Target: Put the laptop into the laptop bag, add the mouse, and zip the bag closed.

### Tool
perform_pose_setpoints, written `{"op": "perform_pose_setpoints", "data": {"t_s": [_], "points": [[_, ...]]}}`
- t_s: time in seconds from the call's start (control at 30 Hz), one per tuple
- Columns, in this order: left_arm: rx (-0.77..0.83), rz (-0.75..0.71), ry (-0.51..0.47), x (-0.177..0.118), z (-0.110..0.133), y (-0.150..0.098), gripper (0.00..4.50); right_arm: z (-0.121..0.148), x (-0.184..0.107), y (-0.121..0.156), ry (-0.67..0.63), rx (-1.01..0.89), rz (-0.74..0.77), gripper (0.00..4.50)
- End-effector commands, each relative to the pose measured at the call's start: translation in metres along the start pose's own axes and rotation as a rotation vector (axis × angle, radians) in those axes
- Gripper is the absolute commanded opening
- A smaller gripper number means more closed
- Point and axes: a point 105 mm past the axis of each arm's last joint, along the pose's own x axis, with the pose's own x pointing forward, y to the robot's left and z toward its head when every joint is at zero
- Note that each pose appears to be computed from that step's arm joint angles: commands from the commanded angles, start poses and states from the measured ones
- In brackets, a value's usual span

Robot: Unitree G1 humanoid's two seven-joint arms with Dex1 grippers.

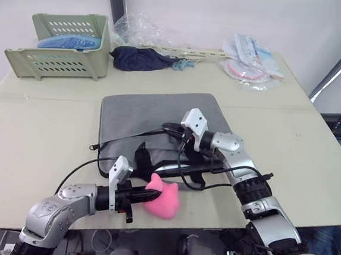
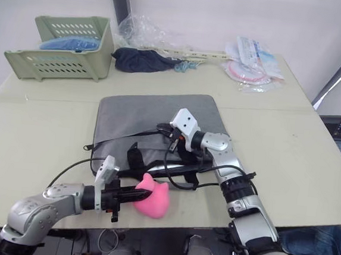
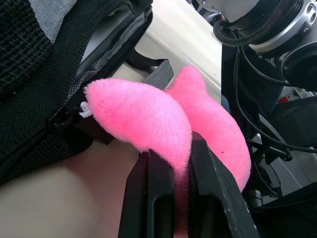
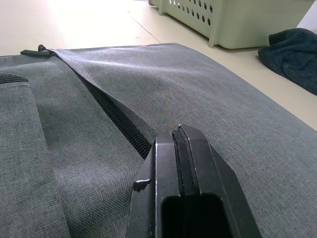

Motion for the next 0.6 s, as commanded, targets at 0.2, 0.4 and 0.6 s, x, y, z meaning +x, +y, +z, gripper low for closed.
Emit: {"op": "perform_pose_setpoints", "data": {"t_s": [0.2, 0.4, 0.6], "points": [[0.017, -0.145, 0.004, 0.014, 0.004, -0.017, 0.04, -0.076, -0.016, 0.017, 0.258, 0.133, -0.013, 0.00], [0.020, -0.128, 0.005, 0.008, 0.002, -0.014, 0.76, -0.077, -0.016, 0.018, 0.259, 0.134, -0.014, 0.00], [0.011, -0.076, 0.038, -0.022, -0.004, -0.016, 3.31, -0.076, -0.016, 0.017, 0.254, 0.133, -0.014, 0.00]]}}
